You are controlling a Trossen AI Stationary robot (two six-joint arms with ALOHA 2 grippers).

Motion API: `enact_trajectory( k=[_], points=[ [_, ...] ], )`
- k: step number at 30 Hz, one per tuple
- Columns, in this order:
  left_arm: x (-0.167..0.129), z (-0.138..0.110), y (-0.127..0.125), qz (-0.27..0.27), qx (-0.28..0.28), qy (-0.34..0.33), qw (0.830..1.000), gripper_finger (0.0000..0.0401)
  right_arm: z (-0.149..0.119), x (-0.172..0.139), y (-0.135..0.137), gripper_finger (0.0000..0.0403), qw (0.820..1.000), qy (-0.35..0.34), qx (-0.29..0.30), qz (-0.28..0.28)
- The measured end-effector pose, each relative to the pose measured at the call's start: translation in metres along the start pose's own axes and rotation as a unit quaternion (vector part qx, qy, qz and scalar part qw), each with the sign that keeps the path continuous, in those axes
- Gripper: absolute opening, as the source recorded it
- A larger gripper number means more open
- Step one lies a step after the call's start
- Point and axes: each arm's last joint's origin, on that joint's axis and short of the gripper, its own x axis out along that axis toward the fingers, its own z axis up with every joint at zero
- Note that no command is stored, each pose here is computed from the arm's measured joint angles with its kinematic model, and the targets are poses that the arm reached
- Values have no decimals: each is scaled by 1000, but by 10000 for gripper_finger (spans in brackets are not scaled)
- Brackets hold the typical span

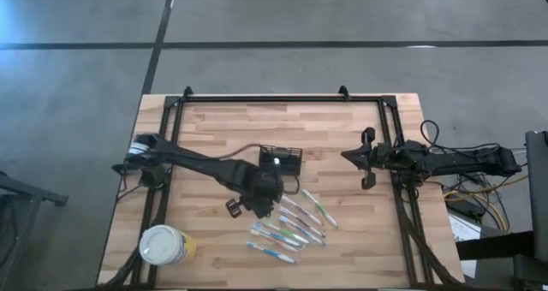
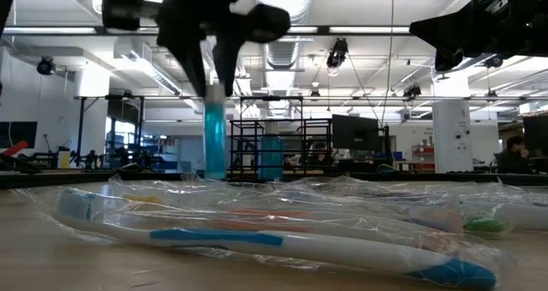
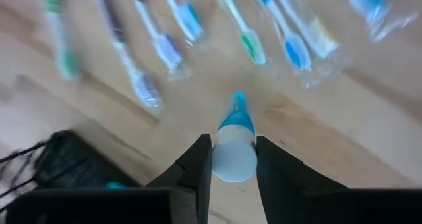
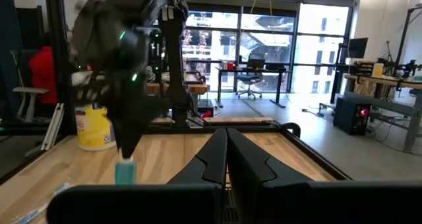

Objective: Pick & Place toothbrushing station
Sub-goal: Put the blue mouthwash bottle into the black organizer

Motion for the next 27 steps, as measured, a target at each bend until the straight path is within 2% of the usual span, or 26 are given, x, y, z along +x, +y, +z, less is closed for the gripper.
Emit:
enact_trajectory(
  k=[7,14,19,27],
  points=[
    [-59,-24,5,8,-98,-102,990,94,0,0,0,8,1000,0,0,0],
    [-98,-73,-25,44,-146,-213,965,94,-1,0,0,8,1000,1,2,1],
    [-108,-117,-55,142,-204,-311,918,94,-1,0,0,8,1000,1,6,1],
    [-97,-163,-102,244,-274,-444,817,94,0,0,0,8,1000,-2,9,1]
  ],
)
